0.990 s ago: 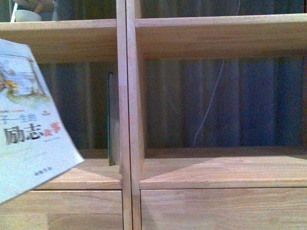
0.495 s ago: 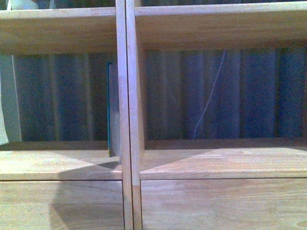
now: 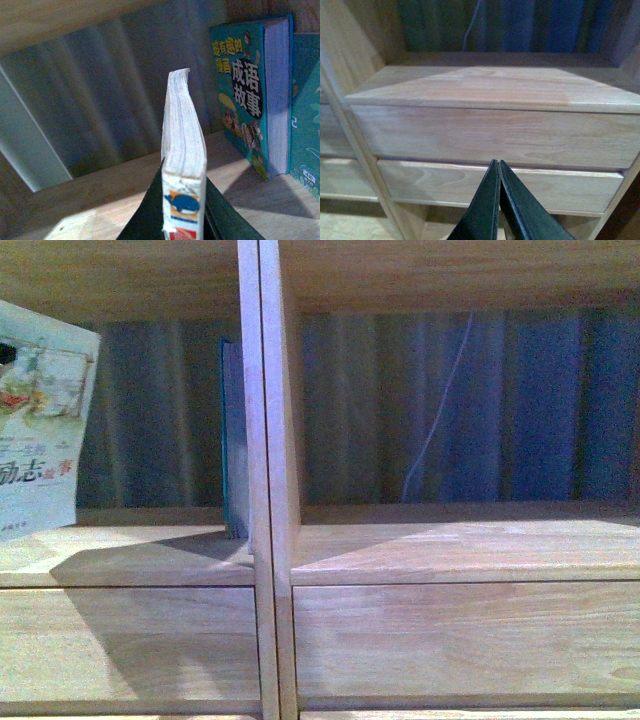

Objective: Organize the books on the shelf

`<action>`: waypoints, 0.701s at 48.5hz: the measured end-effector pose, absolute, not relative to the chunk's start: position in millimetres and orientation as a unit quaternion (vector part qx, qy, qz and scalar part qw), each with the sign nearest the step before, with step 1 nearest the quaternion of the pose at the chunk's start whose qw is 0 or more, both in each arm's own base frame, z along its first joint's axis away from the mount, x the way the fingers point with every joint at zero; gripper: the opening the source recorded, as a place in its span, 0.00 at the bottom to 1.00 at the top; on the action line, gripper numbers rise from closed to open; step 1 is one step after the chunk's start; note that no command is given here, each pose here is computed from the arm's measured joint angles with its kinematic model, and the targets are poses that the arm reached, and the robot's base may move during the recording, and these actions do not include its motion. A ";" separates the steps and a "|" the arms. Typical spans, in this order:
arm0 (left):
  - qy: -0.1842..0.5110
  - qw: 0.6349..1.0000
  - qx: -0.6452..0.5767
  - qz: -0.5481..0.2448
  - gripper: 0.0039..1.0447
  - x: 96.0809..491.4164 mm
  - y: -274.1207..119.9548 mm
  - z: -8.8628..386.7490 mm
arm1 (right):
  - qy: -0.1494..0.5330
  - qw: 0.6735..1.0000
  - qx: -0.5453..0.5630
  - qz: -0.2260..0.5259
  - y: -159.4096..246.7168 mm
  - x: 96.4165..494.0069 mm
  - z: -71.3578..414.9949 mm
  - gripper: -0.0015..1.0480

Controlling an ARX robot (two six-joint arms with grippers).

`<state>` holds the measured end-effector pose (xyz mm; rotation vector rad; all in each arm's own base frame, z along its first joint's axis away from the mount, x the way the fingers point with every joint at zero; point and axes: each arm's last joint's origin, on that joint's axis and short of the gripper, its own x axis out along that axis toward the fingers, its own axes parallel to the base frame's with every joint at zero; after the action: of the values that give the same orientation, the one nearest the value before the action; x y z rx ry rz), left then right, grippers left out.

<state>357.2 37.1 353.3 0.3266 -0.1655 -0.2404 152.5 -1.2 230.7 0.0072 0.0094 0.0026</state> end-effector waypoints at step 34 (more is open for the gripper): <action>-0.084 0.968 0.184 -0.149 0.06 476.8 -1.8 330.3 | 0.004 1.000 0.003 0.000 -0.3 125.3 187.0 0.03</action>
<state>476.8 -1.8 330.3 0.3728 -0.1704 -0.3016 125.3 -0.3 187.0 0.0067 0.0071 0.0000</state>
